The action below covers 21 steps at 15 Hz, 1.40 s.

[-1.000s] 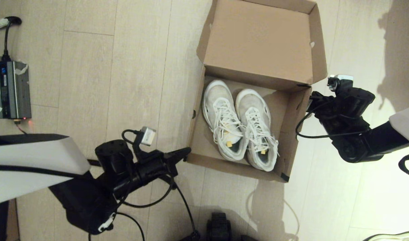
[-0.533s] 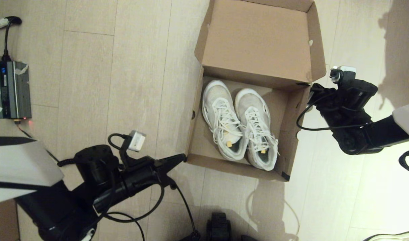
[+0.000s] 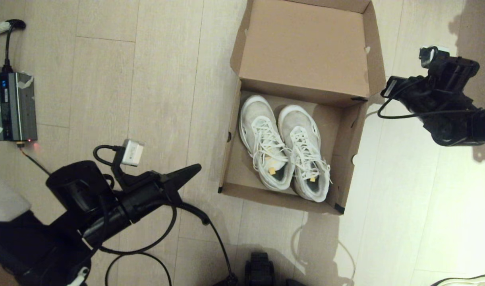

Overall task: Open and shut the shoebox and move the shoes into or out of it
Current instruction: Close the shoe box

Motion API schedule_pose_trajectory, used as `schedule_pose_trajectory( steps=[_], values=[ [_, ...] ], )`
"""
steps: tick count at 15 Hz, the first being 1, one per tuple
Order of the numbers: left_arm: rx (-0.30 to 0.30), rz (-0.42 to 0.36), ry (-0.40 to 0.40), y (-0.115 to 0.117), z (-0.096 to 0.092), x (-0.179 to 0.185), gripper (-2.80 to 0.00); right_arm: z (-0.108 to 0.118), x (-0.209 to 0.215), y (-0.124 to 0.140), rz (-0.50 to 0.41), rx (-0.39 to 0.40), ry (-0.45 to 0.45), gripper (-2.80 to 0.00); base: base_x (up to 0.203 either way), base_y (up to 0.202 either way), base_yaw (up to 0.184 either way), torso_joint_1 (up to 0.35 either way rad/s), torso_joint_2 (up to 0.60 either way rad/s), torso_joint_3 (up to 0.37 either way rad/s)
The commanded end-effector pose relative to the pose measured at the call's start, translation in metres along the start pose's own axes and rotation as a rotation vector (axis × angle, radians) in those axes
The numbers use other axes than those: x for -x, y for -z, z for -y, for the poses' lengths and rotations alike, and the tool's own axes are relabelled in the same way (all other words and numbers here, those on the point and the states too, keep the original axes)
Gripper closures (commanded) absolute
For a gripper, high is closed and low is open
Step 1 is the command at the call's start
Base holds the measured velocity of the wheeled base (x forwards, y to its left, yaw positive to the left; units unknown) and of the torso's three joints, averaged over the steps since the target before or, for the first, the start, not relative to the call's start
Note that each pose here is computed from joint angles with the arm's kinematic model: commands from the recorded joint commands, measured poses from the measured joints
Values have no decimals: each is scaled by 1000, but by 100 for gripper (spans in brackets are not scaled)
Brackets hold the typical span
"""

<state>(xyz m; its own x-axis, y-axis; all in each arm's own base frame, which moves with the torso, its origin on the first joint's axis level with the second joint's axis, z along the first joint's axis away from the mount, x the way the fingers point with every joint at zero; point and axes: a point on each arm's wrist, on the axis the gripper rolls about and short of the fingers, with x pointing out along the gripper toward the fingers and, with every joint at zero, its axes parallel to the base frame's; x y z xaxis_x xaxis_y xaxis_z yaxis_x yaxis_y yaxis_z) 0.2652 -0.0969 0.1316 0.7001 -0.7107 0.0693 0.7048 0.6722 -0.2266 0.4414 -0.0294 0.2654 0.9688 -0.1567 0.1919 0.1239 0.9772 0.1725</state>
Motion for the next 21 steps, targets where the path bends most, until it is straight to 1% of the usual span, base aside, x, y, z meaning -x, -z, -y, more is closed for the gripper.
schedule_pose_trajectory(
  steps=[1,2,3,4,5,6,7,8,9,10,12,13,14,16,17,18,19,21],
  values=[
    [-20,50,-3,-15,6,10,0,1,-11,-16,-12,-17,32,0,0,0,0,0,0,0],
    [-24,66,-21,-19,4,16,0,1,-14,-28,-59,-56,65,0,0,0,0,0,0,0],
    [-31,79,-33,-24,2,20,0,2,-11,-32,-155,-93,93,0,0,0,0,0,0,0],
    [-39,94,-41,-28,0,22,0,6,-7,-32,-254,-135,87,0,0,0,0,0,0,0],
    [-46,107,-43,-32,1,25,0,15,-6,-31,-304,-181,55,0,0,0,0,0,0,0],
    [-49,113,-46,-34,2,28,0,17,-7,-31,-306,-221,60,0,0,0,0,0,0,0],
    [-49,113,-51,-34,1,29,0,17,-6,-33,-302,-286,68,0,0,0,0,0,0,0],
    [-46,108,-51,-33,1,29,0,15,-3,-40,-288,-382,73,0,0,0,0,0,0,0],
    [-43,102,-51,-31,0,28,0,14,0,-47,-271,-495,69,0,0,0,0,0,0,0],
    [-40,98,-50,-30,-1,28,0,12,3,-56,-244,-619,45,0,0,0,0,0,0,0],
    [-38,94,-47,-29,0,27,0,9,5,-74,-178,-866,-60,0,0,0,0,0,0,0],
    [-40,97,-46,-29,0,27,0,7,4,-77,-174,-946,-141,0,0,0,0,0,0,0],
    [-40,98,-49,-30,0,27,0,6,3,-76,-179,-974,-212,0,0,0,0,0,0,0],
    [-39,96,-49,-29,1,29,0,8,-4,-63,-220,-974,-235,0,0,0,0,0,0,0],
    [-38,93,-50,-29,1,30,0,7,-3,-62,-251,-973,-271,0,0,0,0,0,0,0],
    [-37,90,-51,-28,2,30,0,9,-2,-62,-301,-972,-311,0,0,0,0,0,0,0],
    [-36,88,-51,-28,2,30,0,17,-1,-64,-344,-971,-330,0,0,0,0,0,0,0],
    [-35,87,-54,-27,2,32,0,35,0,-66,-390,-964,-360,0,0,0,0,0,0,0]
  ],
)
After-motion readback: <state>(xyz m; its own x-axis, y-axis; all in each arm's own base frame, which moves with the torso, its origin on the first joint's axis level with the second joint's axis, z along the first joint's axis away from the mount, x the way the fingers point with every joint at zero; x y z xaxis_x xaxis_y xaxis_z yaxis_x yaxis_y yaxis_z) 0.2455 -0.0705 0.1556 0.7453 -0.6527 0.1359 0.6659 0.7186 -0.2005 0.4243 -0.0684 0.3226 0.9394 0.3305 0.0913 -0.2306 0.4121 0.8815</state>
